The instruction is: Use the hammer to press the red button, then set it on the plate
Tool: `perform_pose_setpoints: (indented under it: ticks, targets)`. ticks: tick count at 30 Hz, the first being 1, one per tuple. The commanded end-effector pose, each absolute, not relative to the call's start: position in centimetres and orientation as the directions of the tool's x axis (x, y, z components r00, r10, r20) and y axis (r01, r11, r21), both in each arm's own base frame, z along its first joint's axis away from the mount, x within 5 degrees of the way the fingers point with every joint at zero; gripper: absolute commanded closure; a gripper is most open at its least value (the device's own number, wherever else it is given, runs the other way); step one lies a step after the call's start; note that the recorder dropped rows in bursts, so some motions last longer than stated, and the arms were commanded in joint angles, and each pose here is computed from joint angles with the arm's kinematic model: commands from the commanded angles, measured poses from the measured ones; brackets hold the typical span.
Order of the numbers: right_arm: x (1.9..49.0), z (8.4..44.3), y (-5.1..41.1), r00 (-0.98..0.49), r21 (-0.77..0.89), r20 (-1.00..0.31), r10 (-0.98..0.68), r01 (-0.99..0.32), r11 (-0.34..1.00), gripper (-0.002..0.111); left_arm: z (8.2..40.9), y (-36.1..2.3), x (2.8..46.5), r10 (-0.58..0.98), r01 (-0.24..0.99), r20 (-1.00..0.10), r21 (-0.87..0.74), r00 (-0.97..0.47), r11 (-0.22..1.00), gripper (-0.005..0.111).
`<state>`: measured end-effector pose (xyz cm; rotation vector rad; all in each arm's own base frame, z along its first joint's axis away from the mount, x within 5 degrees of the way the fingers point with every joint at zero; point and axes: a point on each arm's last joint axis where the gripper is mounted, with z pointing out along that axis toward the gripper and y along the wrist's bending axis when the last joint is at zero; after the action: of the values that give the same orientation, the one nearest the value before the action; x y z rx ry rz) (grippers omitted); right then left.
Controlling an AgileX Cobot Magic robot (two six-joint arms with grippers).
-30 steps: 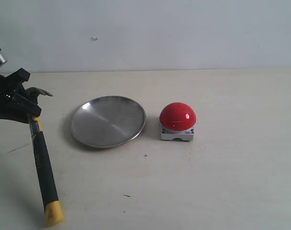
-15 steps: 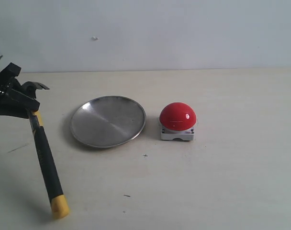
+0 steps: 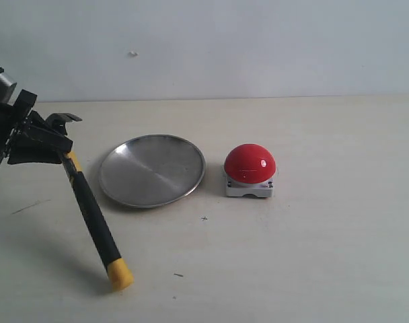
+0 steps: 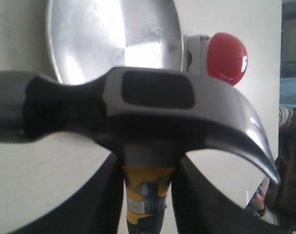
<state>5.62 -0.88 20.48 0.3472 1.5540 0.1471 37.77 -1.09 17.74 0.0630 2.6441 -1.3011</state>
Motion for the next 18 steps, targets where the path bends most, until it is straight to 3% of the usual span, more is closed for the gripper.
perform_pose_setpoints:
  ticks: [1, 4, 12, 15, 18]
  targets:
    - [5.6, 20.5, -0.8, 0.036, 0.302, -0.953, 0.3, 0.118, 0.946, 0.108, 19.2, -0.7, 38.2, -0.103, 0.153, -0.248, -0.824, -0.963, 0.546, 0.107]
    - [5.6, 20.8, -0.7, 0.057, 0.302, -0.953, 0.298, 0.098, 0.948, 0.108, 19.2, -0.6, 38.2, -0.096, 0.168, -0.261, -0.82, -0.96, 0.548, 0.107]
    - [5.1, 23.7, 0.3, 0.305, 0.461, -0.814, 0.494, -0.179, 0.869, 0.108, 19.3, -0.6, 38.4, -0.105, 0.173, -0.269, -0.825, -0.957, 0.538, 0.107]
    - [6.2, 25.7, 0.3, 0.222, 0.404, -0.881, 0.419, -0.11, 0.908, 0.108, 19.3, -0.6, 38.4, -0.106, 0.173, -0.27, -0.826, -0.957, 0.537, 0.107]
    - [9.5, 28.5, 1.0, 0.081, 0.34, -0.932, 0.354, -0.151, 0.928, 0.108, 19.4, -0.7, 38.5, -0.121, 0.17, -0.271, -0.833, -0.955, 0.526, 0.107]
